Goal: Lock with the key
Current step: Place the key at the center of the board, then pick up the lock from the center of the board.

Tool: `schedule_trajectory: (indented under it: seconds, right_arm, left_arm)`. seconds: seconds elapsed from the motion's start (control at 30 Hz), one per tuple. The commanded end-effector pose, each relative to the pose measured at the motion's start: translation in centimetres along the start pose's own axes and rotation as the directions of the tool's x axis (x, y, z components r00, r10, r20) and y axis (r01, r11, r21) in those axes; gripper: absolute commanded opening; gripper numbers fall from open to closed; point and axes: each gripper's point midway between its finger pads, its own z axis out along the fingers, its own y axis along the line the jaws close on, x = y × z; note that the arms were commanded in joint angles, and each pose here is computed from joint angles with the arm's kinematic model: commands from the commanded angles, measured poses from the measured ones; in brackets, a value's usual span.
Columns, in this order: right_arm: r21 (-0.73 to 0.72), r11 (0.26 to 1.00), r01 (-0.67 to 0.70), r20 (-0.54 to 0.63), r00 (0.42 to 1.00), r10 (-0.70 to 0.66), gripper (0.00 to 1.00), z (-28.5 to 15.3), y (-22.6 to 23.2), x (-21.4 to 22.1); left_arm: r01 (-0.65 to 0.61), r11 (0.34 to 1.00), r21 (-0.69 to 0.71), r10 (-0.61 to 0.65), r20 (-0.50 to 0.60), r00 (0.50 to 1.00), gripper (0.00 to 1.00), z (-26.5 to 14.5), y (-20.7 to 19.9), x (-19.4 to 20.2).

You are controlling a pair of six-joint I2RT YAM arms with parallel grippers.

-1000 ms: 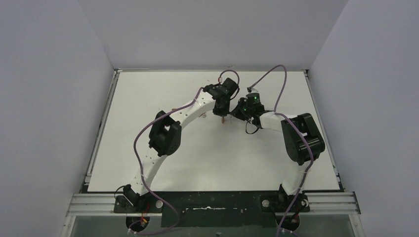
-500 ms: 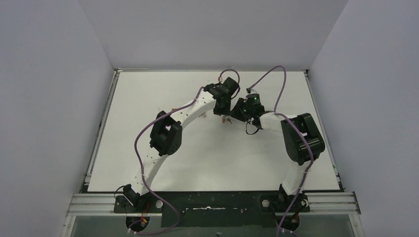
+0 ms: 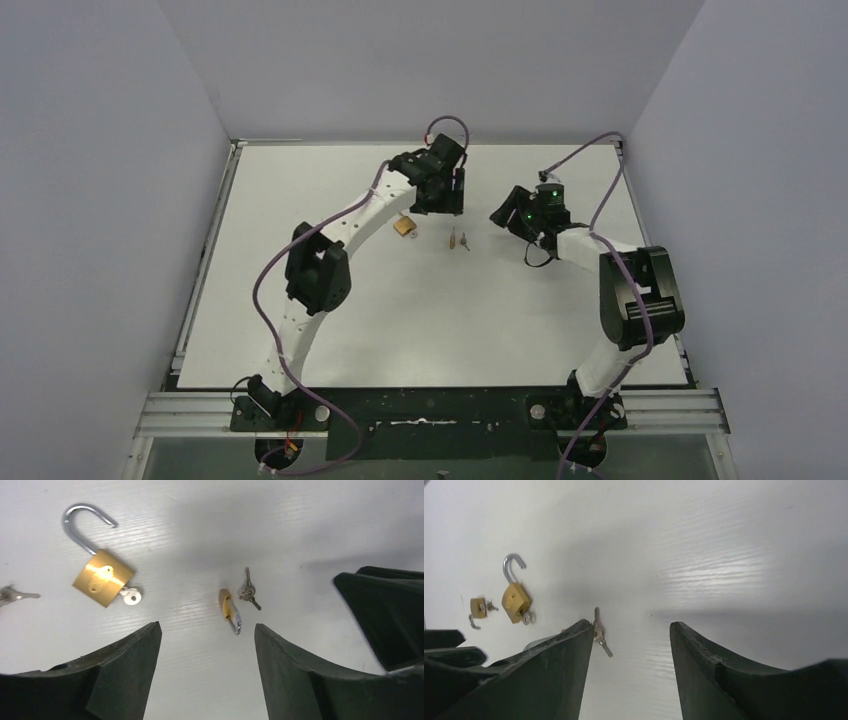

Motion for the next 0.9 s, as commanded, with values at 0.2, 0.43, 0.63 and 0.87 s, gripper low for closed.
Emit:
schedule_trajectory:
  seconds: [0.2, 0.43, 0.63, 0.87]
  right_arm:
    - [-0.012, 1.000, 0.008, 0.120, 0.993, -0.006, 0.62, -4.7, 0.1, -4.0]
    - [-0.020, 0.999, 0.032, 0.101, 0.994, -0.030, 0.67, -6.1, 0.5, -3.5]
    - [-0.017, 0.999, 0.042, 0.071, 0.997, -0.041, 0.75, -7.9, 0.2, -2.0]
    - [-0.002, 0.997, 0.071, 0.032, 0.997, -0.071, 0.88, -9.6, -0.8, 0.2]
  left_arm:
    - [-0.019, 0.999, 0.048, 0.015, 0.090, 0.996, 0.68, -5.9, 10.8, -5.2]
    - [-0.348, 0.929, 0.129, 0.359, -0.079, 0.930, 0.73, -1.4, 11.9, -0.4]
    - [-0.419, 0.894, 0.156, 0.428, -0.022, 0.904, 0.84, 0.3, 11.3, -1.6]
    - [-0.454, 0.873, 0.180, 0.462, -0.005, 0.887, 0.85, 3.0, 10.8, -1.8]
